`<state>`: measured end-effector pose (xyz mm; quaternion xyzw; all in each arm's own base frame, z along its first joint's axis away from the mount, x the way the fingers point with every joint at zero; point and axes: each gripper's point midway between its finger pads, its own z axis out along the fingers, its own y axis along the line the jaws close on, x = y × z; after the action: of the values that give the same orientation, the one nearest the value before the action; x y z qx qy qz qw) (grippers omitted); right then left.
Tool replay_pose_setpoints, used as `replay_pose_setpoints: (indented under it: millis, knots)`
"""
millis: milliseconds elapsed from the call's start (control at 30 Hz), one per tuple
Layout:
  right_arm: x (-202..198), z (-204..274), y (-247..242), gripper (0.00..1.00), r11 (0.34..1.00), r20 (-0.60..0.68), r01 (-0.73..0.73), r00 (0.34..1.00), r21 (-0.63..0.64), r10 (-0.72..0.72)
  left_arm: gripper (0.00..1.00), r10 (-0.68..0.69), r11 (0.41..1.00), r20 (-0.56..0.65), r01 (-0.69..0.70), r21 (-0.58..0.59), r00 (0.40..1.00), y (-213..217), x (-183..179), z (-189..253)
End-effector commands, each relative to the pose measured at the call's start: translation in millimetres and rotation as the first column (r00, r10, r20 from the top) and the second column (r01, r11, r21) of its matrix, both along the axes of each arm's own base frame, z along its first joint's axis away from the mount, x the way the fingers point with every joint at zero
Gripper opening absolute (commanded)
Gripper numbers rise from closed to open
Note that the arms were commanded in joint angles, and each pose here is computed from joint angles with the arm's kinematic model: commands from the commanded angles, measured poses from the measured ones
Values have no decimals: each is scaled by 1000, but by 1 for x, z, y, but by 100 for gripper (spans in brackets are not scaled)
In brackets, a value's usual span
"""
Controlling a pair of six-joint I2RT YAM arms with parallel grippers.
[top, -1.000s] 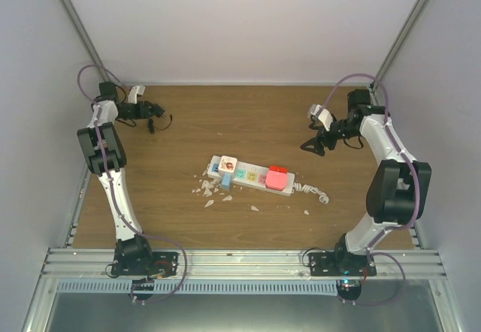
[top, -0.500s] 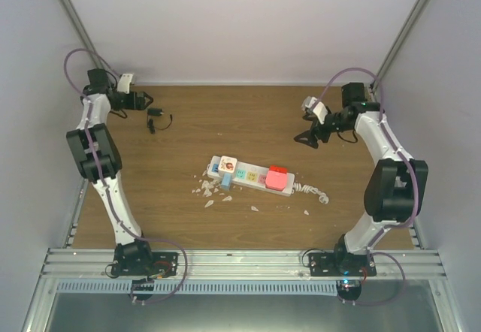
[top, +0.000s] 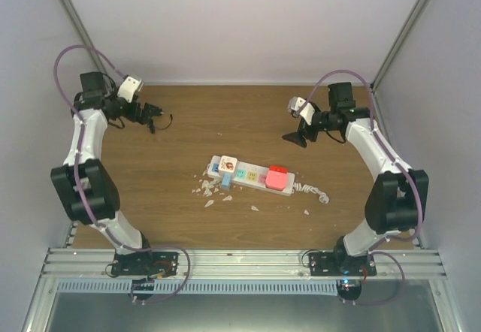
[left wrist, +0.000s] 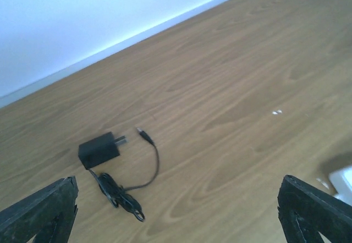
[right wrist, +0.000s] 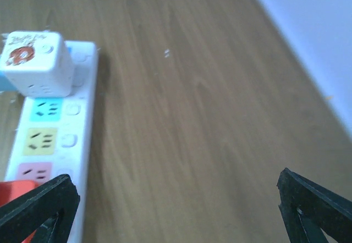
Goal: Pull the plug off the socket
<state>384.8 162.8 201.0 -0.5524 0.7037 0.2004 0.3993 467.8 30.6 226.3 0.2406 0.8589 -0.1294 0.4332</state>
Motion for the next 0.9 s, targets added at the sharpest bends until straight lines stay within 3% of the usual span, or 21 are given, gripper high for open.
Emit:
replay_pose_setpoints:
  millis: [0,133,200,267,400,667,800,867]
  knots:
    - [19,50,-6,100,997,224,71,972,14,-72,99,-96,991,99,87,98,990,-21,-34,28]
    - [24,81,-10,100,987,322,137,934,88,-158,99,-181,983,116,177,50,977,-46,-74,38]
    - [21,88,-9,100,986,340,135,926,103,-162,99,-294,955,115,287,74,949,-62,-97,32]
    - [14,89,-7,100,990,331,103,935,94,-129,99,-372,925,38,366,102,928,-79,-113,13]
    - [-1,76,2,100,997,234,17,972,70,-33,99,-419,900,-118,429,79,900,-107,-134,-32]
    - [-30,25,-3,100,999,55,-30,998,12,30,99,-532,817,-135,549,179,836,-166,-174,-101]
    - [-54,9,-18,100,999,30,-30,999,-16,30,99,-600,792,25,589,164,800,-186,-180,-80]
    - [-65,-3,-28,100,999,18,-13,1000,-33,14,99,-646,757,124,610,234,753,-198,-185,-68]
